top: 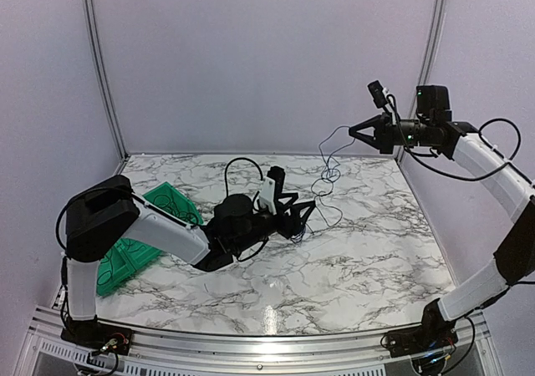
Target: Untangle the cables
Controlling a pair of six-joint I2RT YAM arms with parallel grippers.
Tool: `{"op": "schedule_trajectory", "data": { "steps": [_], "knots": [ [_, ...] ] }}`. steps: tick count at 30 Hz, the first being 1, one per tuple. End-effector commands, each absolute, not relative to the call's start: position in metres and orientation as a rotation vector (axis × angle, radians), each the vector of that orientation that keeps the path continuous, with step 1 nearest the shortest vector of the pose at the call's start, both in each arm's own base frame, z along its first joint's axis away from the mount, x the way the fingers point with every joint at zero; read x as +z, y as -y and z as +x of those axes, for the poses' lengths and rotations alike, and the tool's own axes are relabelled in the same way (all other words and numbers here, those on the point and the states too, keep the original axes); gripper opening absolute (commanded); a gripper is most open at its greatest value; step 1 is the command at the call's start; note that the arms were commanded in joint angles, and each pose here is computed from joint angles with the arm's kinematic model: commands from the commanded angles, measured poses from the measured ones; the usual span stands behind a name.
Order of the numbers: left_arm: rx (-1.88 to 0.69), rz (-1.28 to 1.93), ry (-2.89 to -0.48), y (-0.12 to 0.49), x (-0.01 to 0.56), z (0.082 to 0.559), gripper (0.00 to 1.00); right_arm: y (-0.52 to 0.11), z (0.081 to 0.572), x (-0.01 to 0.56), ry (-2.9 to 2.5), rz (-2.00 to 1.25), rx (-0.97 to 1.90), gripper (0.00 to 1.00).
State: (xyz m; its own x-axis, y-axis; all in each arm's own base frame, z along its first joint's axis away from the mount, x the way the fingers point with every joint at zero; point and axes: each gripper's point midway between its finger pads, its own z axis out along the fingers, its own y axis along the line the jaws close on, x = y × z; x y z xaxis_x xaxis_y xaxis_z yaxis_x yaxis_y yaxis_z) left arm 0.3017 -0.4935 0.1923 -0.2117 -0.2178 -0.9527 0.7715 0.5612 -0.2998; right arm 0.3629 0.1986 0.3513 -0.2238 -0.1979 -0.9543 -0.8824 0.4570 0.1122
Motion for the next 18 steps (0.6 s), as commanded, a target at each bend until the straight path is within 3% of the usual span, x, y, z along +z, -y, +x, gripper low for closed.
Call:
{"op": "schedule_trajectory", "data": {
  "steps": [1, 10, 14, 16, 18],
  "knots": [
    [-1.067, 0.503, -1.514, 0.512, 0.199, 0.297, 0.64, -0.201, 0.349, 0.375, -1.602, -0.941, 0.886, 0.00],
    [-0.974, 0.497, -1.565, 0.534, 0.184, 0.322, 0.64, -0.207, 0.336, 0.372, -1.591, -0.964, 0.955, 0.00],
    [-0.963, 0.522, -1.587, 0.547, 0.173, 0.328, 0.59, -0.210, 0.330, 0.372, -1.586, -0.981, 0.980, 0.00],
    [-0.987, 0.544, -1.580, 0.553, 0.171, 0.327, 0.48, -0.211, 0.328, 0.372, -1.583, -0.986, 0.986, 0.00],
    [-1.011, 0.573, -1.573, 0.559, 0.169, 0.325, 0.25, -0.211, 0.328, 0.373, -1.582, -0.986, 0.985, 0.00]
  ]
}}
